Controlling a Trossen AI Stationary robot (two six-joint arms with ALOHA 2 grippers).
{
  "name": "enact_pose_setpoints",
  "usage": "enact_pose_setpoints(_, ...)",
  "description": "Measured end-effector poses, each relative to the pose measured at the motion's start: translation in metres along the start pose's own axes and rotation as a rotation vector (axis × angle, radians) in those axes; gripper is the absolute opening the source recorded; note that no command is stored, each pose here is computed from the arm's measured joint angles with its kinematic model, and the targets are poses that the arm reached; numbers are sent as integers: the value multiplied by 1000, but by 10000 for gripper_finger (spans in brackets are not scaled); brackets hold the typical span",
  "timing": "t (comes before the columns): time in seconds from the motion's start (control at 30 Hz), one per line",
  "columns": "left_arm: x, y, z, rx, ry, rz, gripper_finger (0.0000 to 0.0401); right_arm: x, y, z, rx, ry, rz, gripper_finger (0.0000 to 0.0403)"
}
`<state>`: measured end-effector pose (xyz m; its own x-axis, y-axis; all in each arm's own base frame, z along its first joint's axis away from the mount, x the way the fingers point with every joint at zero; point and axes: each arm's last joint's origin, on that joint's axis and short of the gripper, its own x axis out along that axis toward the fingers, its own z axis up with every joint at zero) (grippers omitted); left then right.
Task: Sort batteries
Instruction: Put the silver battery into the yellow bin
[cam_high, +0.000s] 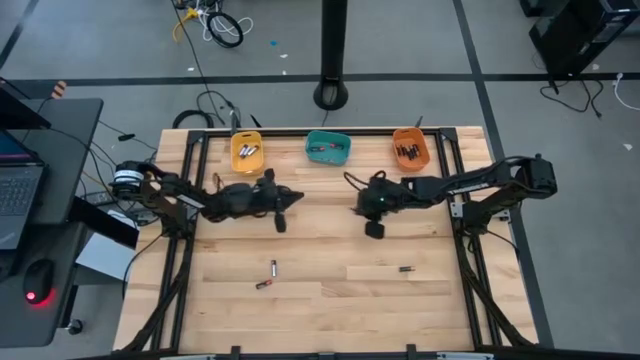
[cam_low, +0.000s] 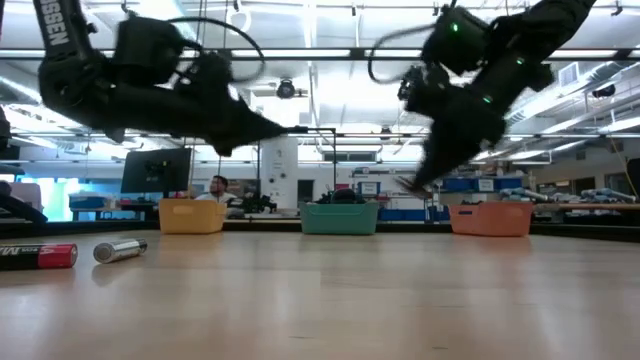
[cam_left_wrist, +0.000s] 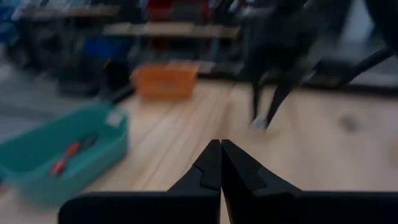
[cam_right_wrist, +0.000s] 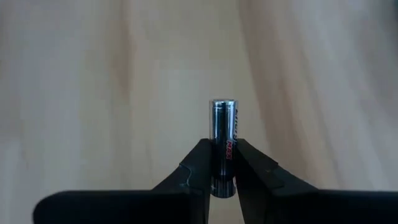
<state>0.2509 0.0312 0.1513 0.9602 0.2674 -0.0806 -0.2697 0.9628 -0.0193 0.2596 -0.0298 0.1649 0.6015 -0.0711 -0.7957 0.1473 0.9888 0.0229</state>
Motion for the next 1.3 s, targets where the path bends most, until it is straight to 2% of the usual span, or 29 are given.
enact_pose_setpoints(0.17, -18, 0, 5, -20, -182, -116, 7, -2, 4, 30, -14, -318, 11, 59)
enact_pose_setpoints(0.3, -25, 0, 10, -47, -266, -143, 12, -12, 10, 52, -22, -567, 23, 59)
enact_pose_setpoints(0.43, -21, -2, 17, -45, -300, -195, 39, -20, 16, 62, -34, -697, 42, 59)
enact_pose_setpoints(0.63, 1, -12, 38, -30, -322, -310, 102, -25, 27, 65, -97, -764, 58, 59)
enact_pose_setpoints(0.9, 27, -21, 58, 20, -269, -317, 174, -28, 37, 67, -138, -801, 29, 59)
enact_pose_setpoints(1.03, 30, -22, 63, 23, -285, -317, 189, -28, 39, 66, -146, -802, 23, 59)
enact_pose_setpoints(1.3, 40, -25, 71, 27, -238, -347, 192, -29, 40, 66, -155, -806, 19, 59)
